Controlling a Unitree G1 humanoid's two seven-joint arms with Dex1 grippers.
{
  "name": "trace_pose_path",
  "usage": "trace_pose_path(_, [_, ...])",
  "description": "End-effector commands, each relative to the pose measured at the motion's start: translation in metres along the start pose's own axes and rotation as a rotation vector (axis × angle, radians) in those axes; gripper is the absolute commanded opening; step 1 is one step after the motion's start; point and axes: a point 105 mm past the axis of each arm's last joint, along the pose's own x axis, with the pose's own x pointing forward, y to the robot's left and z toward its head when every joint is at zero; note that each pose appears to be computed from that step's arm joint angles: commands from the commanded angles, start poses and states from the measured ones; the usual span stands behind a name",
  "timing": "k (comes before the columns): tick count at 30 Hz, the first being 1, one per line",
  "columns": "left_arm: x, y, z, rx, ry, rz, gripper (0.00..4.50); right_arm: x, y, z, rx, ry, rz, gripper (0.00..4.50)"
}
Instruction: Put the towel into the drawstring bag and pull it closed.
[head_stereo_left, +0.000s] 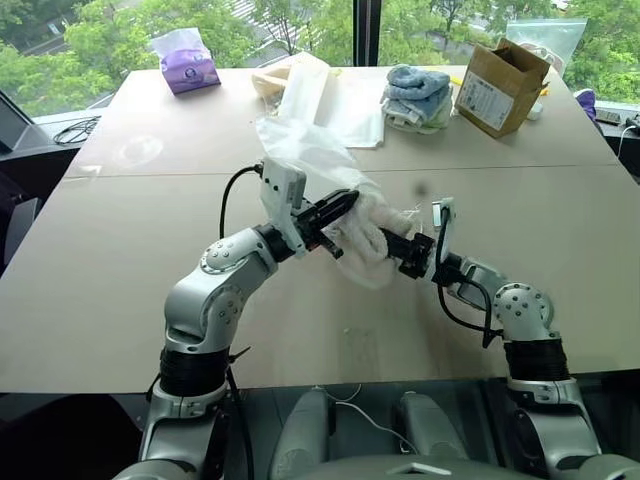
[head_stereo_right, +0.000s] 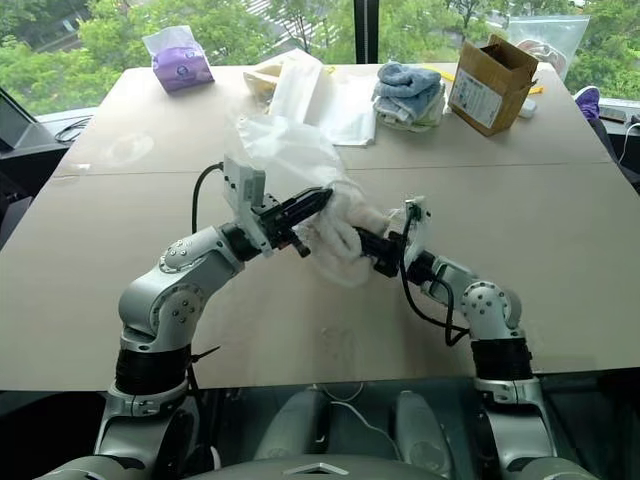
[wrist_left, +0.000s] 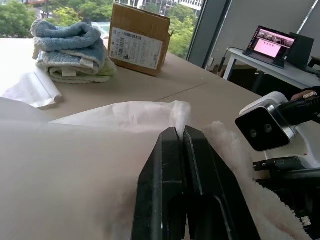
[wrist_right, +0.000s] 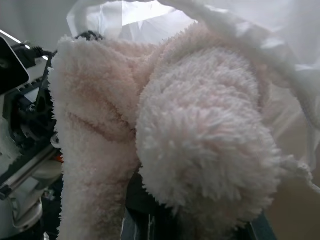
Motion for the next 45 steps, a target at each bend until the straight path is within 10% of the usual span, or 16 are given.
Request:
trace_pose_path(1, [0.001, -0.012, 0.011, 0.018, -0.040, -0.040, 0.00, 0.012, 0.010, 0.023, -0.045, -0.066, 0.026, 0.02])
trace_pose_path(19, [0.004, -0.021, 0.006, -0.004, -0.030, -0.062, 0.00, 0.038, 0.027, 0.109, 0.762, -0.736, 0.131, 0.02])
trace_pose_path(34, [0.014, -0.018, 0.014, 0.019, -0.053, -0.078, 0.00, 0.076, 0.041, 0.023, -0.562, -0.076, 0.004, 0.02])
trace_pose_path(45, [0.015, -0.017, 0.016, 0.040, -0.059, -0.085, 0.00, 0.056, 0.021, 0.031, -0.453, -0.071, 0.071, 0.02])
